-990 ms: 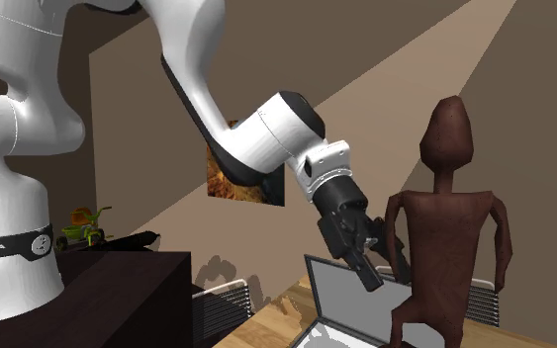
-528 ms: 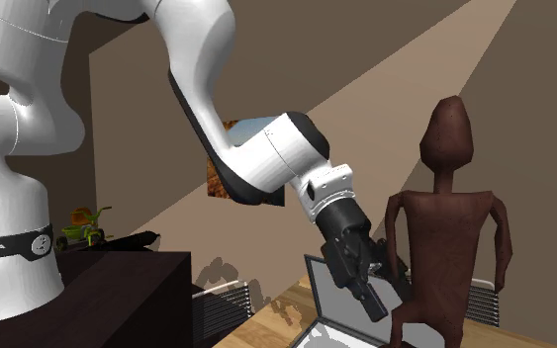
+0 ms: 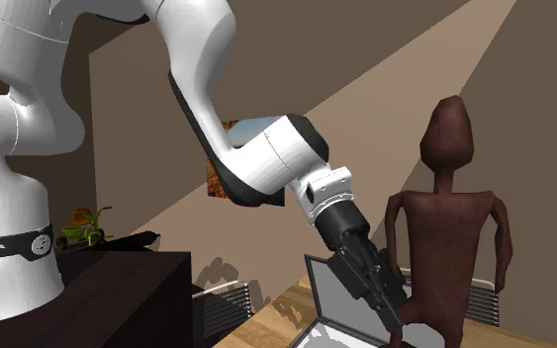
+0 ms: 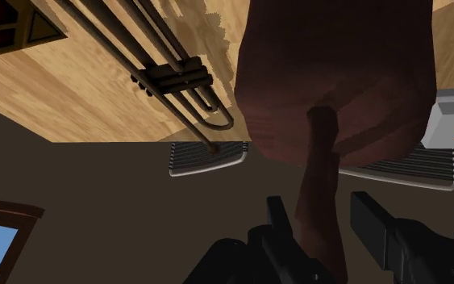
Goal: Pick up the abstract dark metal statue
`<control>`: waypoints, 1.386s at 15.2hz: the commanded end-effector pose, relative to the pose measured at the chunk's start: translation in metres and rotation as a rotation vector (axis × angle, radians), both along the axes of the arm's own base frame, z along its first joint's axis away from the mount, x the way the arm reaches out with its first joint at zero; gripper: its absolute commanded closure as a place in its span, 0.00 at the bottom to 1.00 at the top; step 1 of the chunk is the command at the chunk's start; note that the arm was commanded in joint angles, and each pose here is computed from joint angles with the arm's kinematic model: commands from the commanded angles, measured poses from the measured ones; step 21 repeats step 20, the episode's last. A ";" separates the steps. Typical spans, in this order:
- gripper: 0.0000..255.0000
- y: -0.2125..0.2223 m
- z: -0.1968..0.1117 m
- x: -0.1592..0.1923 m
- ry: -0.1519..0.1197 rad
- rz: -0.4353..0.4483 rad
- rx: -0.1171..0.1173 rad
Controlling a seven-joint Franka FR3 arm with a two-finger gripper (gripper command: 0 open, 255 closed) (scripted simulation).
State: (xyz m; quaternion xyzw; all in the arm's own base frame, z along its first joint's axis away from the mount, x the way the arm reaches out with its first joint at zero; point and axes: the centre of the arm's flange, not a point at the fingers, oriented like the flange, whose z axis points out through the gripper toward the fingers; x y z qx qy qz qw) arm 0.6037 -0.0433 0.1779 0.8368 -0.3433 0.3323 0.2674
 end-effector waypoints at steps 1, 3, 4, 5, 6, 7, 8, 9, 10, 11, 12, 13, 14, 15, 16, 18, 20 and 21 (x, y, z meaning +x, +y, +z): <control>1.00 -0.001 -0.001 0.000 0.001 -0.002 0.000; 1.00 -0.001 0.000 0.000 0.001 -0.002 0.000; 1.00 -0.001 0.005 0.000 0.001 -0.002 0.000; 1.00 -0.001 0.011 0.000 0.001 -0.002 0.000; 1.00 -0.001 0.016 0.000 0.001 -0.002 0.000; 1.00 -0.001 0.021 0.000 0.001 -0.002 0.000; 1.00 -0.001 0.026 0.000 0.001 -0.002 0.000; 1.00 -0.001 0.032 0.000 0.001 -0.002 0.000; 1.00 -0.001 0.037 0.000 0.001 -0.002 0.000; 1.00 -0.001 0.042 0.000 0.001 -0.002 0.000; 1.00 -0.001 0.048 0.000 0.001 -0.002 0.000; 1.00 -0.001 0.053 0.000 0.001 -0.002 0.000; 1.00 -0.001 0.058 0.000 0.001 -0.002 0.000; 1.00 -0.001 0.063 0.000 0.001 -0.002 0.000; 1.00 -0.001 0.069 0.000 0.001 -0.002 0.000; 1.00 -0.001 0.079 0.000 0.001 -0.002 0.000; 1.00 -0.001 0.080 0.000 0.001 -0.002 0.000; 1.00 -0.001 0.080 0.000 0.001 -0.002 0.000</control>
